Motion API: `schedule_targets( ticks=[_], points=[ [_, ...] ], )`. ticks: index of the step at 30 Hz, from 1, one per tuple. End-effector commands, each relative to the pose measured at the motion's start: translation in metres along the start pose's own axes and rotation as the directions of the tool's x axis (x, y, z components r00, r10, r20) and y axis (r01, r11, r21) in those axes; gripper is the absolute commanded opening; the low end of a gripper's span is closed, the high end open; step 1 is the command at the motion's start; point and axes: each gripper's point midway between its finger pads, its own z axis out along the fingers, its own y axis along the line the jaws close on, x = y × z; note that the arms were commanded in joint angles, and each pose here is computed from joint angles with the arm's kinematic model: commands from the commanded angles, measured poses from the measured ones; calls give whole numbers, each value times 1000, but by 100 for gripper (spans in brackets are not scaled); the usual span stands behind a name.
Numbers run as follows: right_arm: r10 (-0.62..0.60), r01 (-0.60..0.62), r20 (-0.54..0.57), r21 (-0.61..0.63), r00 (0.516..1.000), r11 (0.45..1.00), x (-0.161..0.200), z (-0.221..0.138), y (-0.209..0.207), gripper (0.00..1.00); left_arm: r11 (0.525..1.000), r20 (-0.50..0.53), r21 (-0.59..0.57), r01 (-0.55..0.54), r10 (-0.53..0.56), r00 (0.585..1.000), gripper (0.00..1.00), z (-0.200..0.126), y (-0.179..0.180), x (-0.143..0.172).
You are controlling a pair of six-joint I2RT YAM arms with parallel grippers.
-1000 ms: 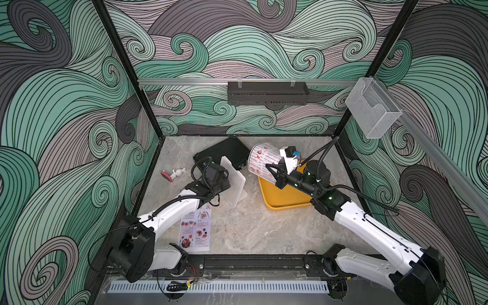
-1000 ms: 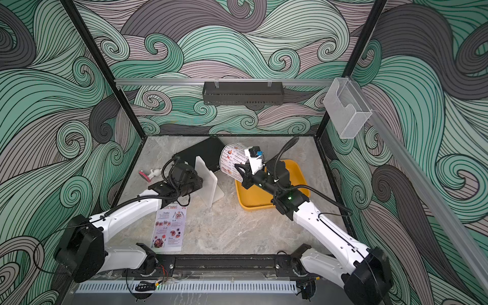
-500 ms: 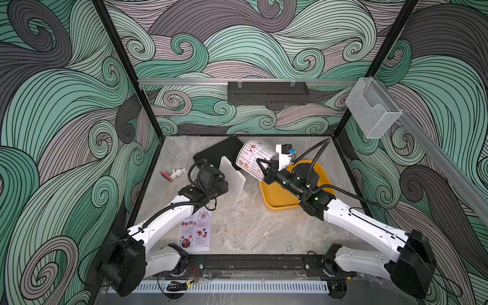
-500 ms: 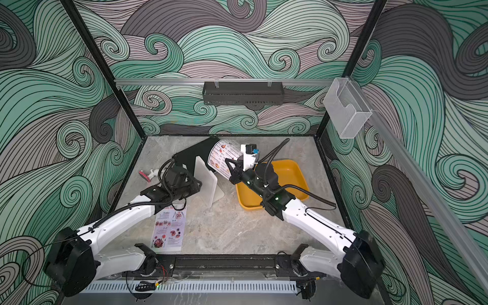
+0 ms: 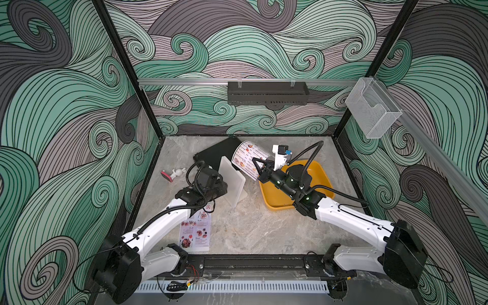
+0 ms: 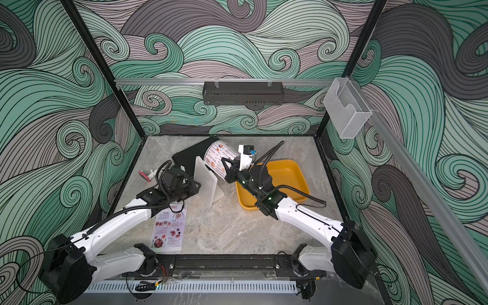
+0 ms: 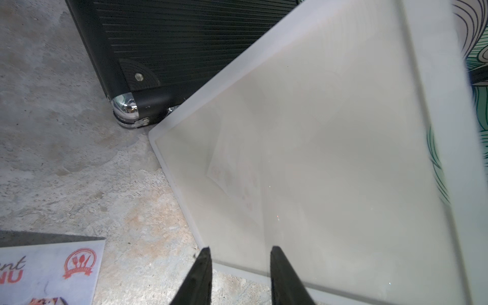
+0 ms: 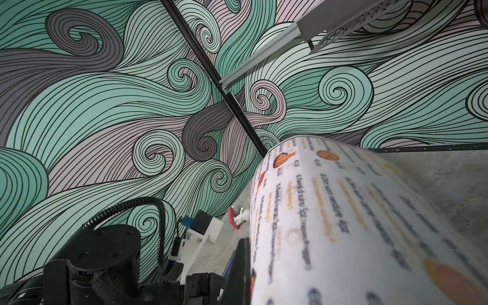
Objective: Replace the menus in the menu holders
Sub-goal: Insert the menu into the menu holder.
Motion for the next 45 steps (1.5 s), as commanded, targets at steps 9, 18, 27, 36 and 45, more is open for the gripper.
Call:
schedule_targets(
  ticks=[9,18,27,36,45],
  points=[
    [-20,22,-49,25,999,999,8,-35,-3,0,1000,8,21,15,-16,1000,37,-3,-5,-4],
    [-11,13,-88,26,996,1000,20,-37,-6,0,1000,0,24,17,-17,1000,37,-1,-6,-3],
    [-7,11,-109,36,994,999,27,-37,-9,0,1000,1,26,18,-18,1000,37,-1,-7,-4],
    [-38,45,-139,47,990,998,31,-29,-11,0,999,2,27,18,-18,1000,37,-3,-8,-5],
    [-118,120,-169,0,979,993,31,1,-3,0,1000,14,19,15,-15,1000,37,-7,-6,-6]
  ],
)
